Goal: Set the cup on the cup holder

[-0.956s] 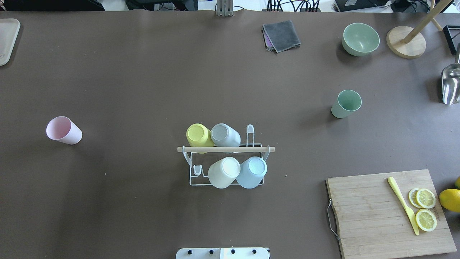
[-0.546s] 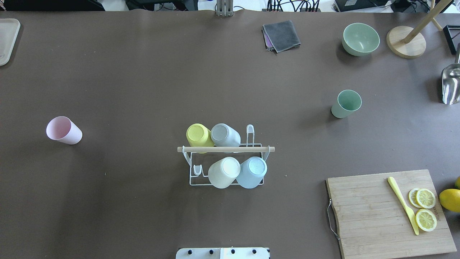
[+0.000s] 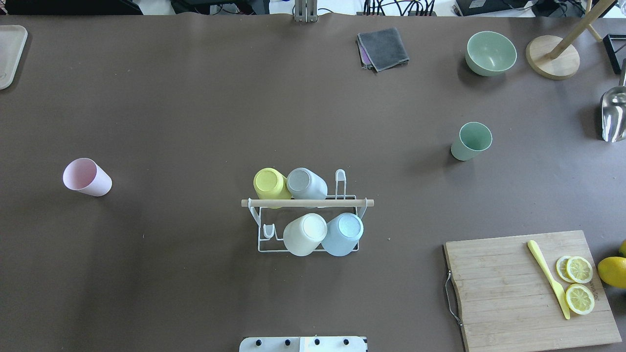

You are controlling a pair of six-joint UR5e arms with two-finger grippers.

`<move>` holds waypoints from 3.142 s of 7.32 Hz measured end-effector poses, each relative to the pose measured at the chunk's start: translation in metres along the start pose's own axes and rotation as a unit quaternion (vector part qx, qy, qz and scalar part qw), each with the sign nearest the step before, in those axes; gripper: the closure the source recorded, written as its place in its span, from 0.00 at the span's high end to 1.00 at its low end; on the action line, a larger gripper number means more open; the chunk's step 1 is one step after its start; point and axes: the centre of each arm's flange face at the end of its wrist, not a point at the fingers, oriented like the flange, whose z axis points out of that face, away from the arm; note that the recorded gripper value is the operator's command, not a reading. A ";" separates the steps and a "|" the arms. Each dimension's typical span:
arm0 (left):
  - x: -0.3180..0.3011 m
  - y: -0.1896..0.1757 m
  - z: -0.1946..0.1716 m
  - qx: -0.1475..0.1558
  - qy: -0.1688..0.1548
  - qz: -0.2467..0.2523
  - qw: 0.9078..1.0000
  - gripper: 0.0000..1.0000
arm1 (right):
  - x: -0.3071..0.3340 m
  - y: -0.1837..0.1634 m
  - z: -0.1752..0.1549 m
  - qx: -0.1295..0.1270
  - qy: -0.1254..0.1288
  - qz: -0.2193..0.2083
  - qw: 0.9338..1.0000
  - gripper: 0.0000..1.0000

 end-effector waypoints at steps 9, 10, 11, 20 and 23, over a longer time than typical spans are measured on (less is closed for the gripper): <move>0.003 -0.003 0.006 -0.005 0.001 0.005 1.000 0.99 | -0.296 -0.086 0.048 -0.044 0.083 -0.223 0.970 1.00; 0.002 -0.003 0.007 -0.006 0.001 0.004 1.000 0.99 | -0.315 -0.089 0.058 -0.045 0.095 -0.240 0.965 1.00; 0.002 -0.003 0.007 -0.006 0.001 0.005 1.000 0.99 | -0.331 -0.096 0.064 -0.049 0.105 -0.256 0.960 1.00; 0.005 -0.006 0.005 -0.003 0.002 0.007 1.000 0.99 | -0.461 -0.178 0.118 -0.195 0.246 -0.427 0.848 1.00; 0.005 -0.005 0.005 -0.004 0.002 0.006 1.000 0.99 | -0.450 -0.176 0.145 -0.257 0.252 -0.493 0.792 1.00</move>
